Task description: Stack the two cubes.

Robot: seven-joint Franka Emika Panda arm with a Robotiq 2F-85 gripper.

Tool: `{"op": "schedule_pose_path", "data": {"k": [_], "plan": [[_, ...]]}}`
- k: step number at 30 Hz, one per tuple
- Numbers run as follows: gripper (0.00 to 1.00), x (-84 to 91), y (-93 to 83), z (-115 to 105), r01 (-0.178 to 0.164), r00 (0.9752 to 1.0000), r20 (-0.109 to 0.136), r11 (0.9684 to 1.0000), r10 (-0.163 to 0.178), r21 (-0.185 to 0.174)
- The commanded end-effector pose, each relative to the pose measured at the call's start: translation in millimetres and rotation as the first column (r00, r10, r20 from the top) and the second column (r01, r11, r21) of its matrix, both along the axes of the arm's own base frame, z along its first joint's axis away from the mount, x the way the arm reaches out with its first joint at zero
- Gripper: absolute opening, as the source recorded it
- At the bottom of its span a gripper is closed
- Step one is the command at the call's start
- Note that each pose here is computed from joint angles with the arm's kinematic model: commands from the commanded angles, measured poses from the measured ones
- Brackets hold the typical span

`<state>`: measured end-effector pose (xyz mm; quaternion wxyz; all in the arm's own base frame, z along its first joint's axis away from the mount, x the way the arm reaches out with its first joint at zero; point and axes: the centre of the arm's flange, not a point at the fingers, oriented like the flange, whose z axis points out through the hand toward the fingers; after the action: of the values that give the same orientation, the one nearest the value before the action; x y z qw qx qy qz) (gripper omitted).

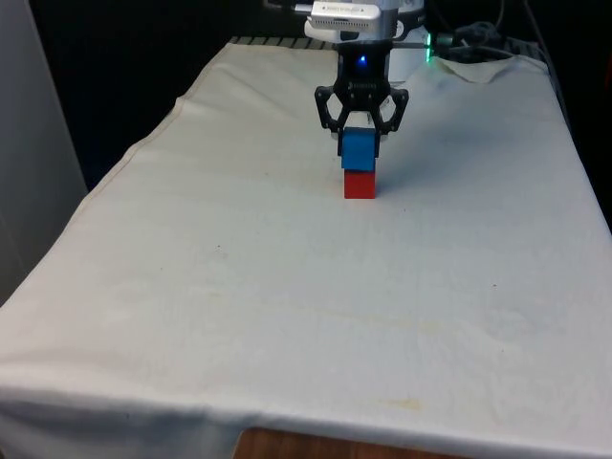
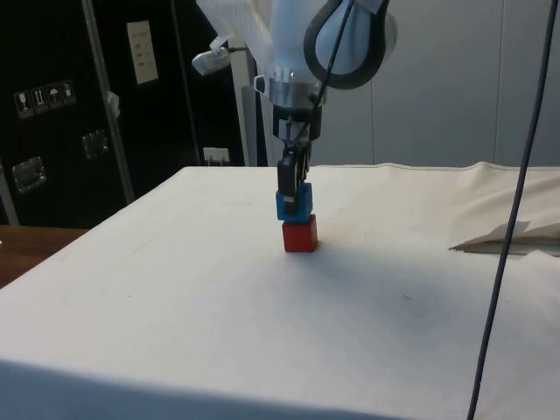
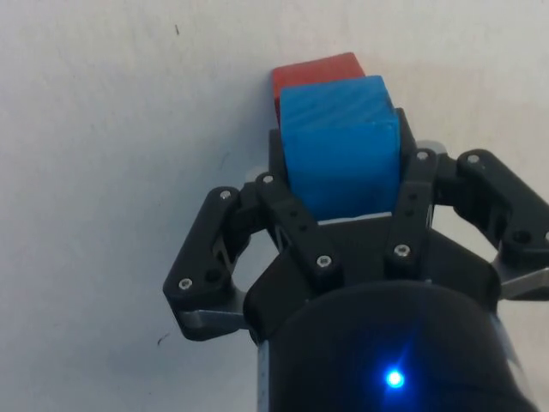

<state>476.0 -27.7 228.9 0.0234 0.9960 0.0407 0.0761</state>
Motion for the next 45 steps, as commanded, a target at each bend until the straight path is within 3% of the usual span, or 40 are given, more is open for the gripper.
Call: {"op": "schedule_pose_path", "data": {"k": [1, 22, 26, 27, 29, 30, 33, 45], "plan": [[0.00, -1.3, 1.6, 0.9, -0.004, 1.0000, 0.005, 1.0000, 0.004, 0.004], [0.02, -2.4, 0.8, -6.5, -0.003, 0.9999, -0.011, 1.0000, 0.003, -0.001], [0.35, -2.3, 0.8, -7.2, -0.003, 0.9999, -0.013, 1.0000, 0.003, -0.001], [0.55, -2.4, 0.8, -7.3, -0.003, 0.9999, -0.014, 1.0000, 0.003, -0.001], [0.74, -3.0, 0.4, -7.1, -0.002, 0.9999, -0.017, 1.0000, 0.002, -0.001], [0.74, -2.4, 0.8, -7.3, -0.003, 0.9999, -0.014, 1.0000, 0.003, -0.001], [1.00, -2.5, 0.8, -7.8, -0.003, 0.9999, -0.015, 1.0000, 0.003, -0.001], [1.00, -1.3, 1.2, -2.0, 0.012, 0.9998, -0.014, 0.9999, -0.012, 0.008]]}}
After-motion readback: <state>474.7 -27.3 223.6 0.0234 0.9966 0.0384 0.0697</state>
